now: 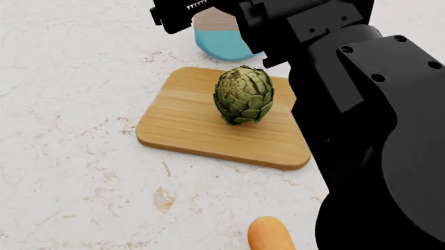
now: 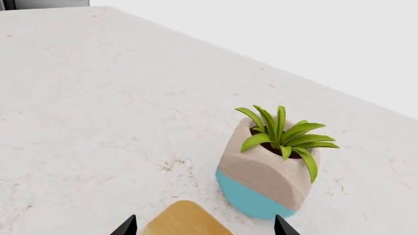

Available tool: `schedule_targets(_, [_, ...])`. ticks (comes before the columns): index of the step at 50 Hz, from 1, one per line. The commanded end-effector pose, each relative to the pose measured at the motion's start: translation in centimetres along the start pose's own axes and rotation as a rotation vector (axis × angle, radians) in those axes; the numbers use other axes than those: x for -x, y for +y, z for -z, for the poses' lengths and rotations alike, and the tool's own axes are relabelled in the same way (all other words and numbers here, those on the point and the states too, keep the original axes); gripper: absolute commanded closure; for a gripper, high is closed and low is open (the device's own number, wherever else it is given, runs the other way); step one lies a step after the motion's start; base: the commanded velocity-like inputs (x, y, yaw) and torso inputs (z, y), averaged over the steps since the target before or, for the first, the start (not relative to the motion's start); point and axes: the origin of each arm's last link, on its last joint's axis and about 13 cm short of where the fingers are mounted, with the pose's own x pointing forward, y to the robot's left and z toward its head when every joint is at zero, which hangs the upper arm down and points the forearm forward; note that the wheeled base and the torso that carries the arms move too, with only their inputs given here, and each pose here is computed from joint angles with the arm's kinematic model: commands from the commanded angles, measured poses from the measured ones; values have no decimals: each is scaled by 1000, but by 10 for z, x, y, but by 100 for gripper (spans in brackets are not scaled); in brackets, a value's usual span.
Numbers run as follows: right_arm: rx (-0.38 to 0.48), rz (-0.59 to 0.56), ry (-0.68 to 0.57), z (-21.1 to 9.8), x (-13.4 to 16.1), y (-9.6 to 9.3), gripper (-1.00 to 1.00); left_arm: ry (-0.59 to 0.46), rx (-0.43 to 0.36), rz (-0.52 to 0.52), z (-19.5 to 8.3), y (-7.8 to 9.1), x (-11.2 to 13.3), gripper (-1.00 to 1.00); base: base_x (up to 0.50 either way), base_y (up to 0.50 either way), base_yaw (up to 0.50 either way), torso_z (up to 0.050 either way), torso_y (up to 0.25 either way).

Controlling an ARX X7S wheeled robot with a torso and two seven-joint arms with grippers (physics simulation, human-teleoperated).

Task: Clear the non-vegetable object off the cutting board and place the vegetables onto it.

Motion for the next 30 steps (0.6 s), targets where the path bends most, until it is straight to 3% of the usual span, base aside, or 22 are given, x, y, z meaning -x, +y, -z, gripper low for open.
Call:
schedule_targets(1, [-35,1,36,18,-8,3,-100,3,-2,-11,1,1,3,-100,0,0,0,0,0])
schedule_targets(30, [-89,66,77,48,-18,-3,-100,8,-10,-5,2,1,-2,-100,0,0,0,0,0])
